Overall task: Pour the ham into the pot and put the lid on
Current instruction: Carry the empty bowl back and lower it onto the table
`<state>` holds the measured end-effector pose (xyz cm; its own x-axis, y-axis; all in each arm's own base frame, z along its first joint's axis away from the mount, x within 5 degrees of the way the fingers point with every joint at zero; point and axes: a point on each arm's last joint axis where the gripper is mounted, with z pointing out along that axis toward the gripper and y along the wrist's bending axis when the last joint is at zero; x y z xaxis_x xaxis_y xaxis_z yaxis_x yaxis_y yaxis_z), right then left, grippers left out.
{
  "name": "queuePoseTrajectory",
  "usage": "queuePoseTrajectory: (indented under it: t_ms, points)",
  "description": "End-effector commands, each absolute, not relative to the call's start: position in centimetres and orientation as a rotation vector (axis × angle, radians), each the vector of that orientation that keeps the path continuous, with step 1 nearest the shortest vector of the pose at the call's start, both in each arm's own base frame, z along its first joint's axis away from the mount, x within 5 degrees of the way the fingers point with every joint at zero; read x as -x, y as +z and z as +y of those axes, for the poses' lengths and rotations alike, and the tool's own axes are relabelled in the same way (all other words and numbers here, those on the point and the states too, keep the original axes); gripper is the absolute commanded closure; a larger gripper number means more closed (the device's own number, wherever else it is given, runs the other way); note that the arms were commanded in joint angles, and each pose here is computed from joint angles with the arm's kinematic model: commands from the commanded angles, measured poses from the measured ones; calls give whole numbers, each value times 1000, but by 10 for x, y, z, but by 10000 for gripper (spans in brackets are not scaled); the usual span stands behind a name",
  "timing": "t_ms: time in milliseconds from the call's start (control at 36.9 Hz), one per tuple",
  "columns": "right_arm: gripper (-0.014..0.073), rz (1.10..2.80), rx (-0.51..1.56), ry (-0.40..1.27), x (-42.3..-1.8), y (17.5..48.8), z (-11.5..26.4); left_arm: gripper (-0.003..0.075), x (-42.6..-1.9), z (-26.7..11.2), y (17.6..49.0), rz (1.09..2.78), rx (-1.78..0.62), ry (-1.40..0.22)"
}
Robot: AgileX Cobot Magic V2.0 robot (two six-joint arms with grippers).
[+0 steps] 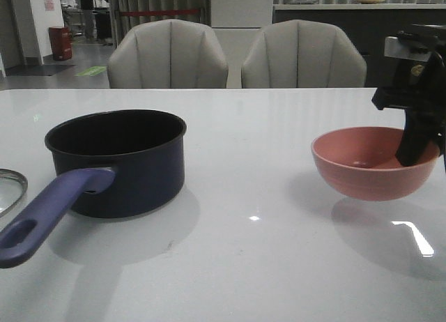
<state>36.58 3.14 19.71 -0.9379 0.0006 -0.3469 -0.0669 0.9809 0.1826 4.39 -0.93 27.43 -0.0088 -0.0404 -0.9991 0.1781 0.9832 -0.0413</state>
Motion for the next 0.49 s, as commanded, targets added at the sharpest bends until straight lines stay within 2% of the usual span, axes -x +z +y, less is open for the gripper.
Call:
queuePoseTrajectory:
  t_ms: [0, 163, 217, 352, 461]
  points:
    - [376, 2681, 29, 273, -372, 216, 30, 168, -43, -9, 290, 1478, -94, -187]
    - [199, 2668, 33, 266, -376, 213, 30, 168, -43, -9, 290, 1478, -94, -187]
    - [163, 2657, 59, 259, -378, 217, 30, 168, -43, -9, 290, 1478, -94, -187]
    - [153, 2606, 159, 236, -374, 237, 30, 168, -43, -9, 290, 1480, -94, -187]
    - [153, 2534, 197, 222, -361, 265, 30, 168, -43, -9, 290, 1481, -95, -187]
